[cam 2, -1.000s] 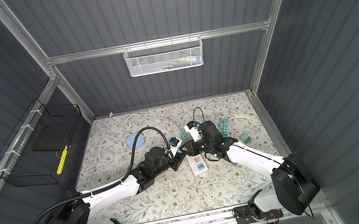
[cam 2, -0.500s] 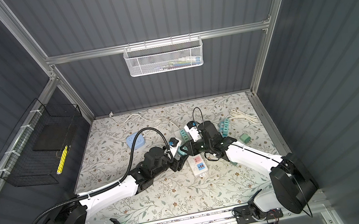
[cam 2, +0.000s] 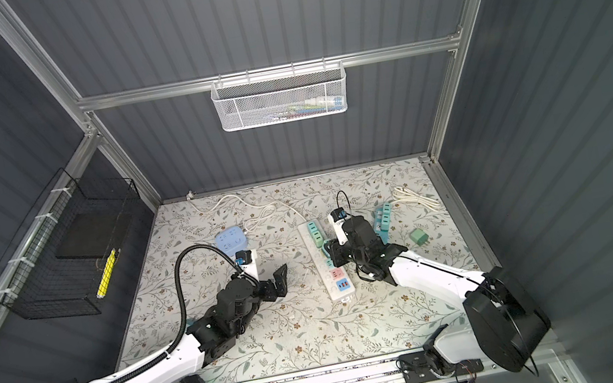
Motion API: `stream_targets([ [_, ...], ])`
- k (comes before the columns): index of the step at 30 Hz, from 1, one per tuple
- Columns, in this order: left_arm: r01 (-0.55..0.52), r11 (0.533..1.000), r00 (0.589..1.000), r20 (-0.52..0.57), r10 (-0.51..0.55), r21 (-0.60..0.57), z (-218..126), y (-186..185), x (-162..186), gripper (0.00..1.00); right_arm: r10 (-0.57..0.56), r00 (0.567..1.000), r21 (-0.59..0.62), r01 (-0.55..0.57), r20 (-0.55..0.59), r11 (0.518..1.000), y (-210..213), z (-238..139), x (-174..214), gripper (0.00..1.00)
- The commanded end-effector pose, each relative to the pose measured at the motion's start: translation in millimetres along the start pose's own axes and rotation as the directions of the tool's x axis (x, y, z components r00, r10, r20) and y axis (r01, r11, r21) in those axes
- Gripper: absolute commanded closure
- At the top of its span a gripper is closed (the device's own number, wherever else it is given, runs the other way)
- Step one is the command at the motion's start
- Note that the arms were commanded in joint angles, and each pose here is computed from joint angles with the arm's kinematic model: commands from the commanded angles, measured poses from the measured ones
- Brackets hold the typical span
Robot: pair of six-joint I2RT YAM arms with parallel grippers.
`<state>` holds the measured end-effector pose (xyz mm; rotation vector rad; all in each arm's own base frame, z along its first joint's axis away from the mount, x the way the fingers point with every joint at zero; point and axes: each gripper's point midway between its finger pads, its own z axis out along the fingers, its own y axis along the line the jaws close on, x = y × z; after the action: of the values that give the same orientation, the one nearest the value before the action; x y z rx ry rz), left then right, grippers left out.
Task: Insert the plug
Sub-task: 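Open the left gripper and withdraw it while the right holds the teal adapter, then lower the teal adapter into the yellow socket with the right gripper, open it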
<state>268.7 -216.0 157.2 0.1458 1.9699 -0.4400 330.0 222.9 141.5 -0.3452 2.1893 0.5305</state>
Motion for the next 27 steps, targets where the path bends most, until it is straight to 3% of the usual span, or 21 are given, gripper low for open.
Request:
stream_targets([
  [1, 0.161, 0.98, 0.987, 0.015, -0.16, -0.115, -2, 28, 15, 0.0, -0.042, 0.995, 0.094, 0.034, 0.086, 0.995, -13, 6, -12, 0.84],
  [6, 0.13, 0.982, 0.992, 0.017, -0.129, -0.135, -4, 33, 12, 0.0, -0.053, 0.994, 0.111, 0.042, 0.099, 0.993, -10, 18, -6, 0.84],
  [18, 0.029, 0.999, 0.999, -0.016, -0.029, -0.035, -2, 12, 2, 0.0, -0.054, 0.995, 0.123, 0.042, 0.089, 0.991, -11, 46, 10, 0.85],
  [27, -0.005, 0.999, 1.0, -0.004, 0.004, -0.034, -2, 10, -9, 0.0, -0.066, 0.996, 0.144, 0.057, 0.058, 0.988, -16, 56, 24, 0.86],
])
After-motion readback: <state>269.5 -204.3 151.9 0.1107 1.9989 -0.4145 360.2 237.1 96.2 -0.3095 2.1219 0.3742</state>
